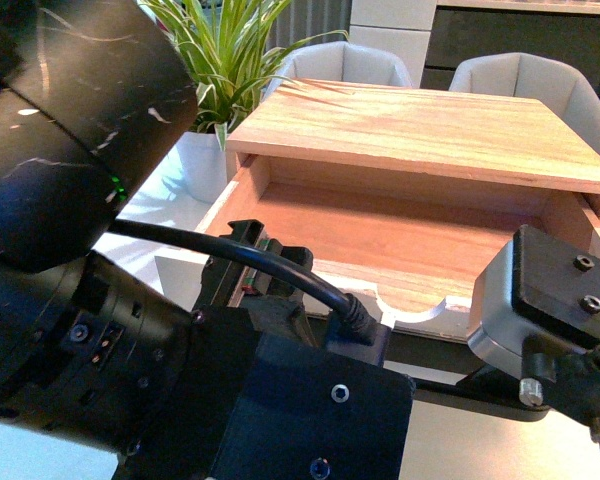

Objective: Pull drawer

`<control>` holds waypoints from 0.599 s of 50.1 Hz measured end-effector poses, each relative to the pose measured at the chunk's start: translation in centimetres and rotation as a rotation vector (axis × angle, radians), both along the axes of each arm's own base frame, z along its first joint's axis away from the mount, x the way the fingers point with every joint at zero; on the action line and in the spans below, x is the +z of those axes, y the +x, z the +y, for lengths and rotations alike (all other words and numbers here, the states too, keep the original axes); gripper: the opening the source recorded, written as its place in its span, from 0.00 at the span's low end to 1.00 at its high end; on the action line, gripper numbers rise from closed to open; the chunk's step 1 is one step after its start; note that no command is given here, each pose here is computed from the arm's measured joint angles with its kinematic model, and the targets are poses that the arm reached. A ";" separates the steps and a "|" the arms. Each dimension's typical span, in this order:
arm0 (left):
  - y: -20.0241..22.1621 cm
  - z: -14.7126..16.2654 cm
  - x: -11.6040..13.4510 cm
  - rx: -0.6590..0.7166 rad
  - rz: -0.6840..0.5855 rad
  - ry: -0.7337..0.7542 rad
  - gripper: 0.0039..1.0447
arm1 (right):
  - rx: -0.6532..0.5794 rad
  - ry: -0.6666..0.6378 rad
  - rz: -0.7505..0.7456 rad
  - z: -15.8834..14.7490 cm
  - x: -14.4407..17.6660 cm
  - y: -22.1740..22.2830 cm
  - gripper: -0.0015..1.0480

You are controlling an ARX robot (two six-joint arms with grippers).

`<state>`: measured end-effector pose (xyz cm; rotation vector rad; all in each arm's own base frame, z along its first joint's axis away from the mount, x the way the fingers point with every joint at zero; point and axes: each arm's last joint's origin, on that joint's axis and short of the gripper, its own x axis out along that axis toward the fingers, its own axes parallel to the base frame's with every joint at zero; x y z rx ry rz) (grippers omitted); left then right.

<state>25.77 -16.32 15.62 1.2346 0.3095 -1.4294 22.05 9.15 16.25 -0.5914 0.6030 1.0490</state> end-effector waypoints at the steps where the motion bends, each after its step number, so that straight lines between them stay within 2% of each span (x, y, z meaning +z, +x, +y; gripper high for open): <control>1: 0.0 0.0 0.1 0.003 -0.003 -0.008 0.93 | -0.002 0.004 -0.002 0.0 0.0 -0.1 0.91; 13: -1.2 1.1 0.6 0.146 -0.061 -0.164 0.93 | -0.097 0.160 -0.081 -0.5 2.5 -1.2 0.91; 20: -1.6 1.5 2.1 0.237 -0.124 -0.292 0.93 | -0.161 0.262 -0.152 -1.1 4.4 -1.8 0.91; 30: -3.3 3.7 5.2 0.454 -0.254 -0.558 0.93 | -0.401 0.416 -0.346 -2.9 7.2 -2.8 0.91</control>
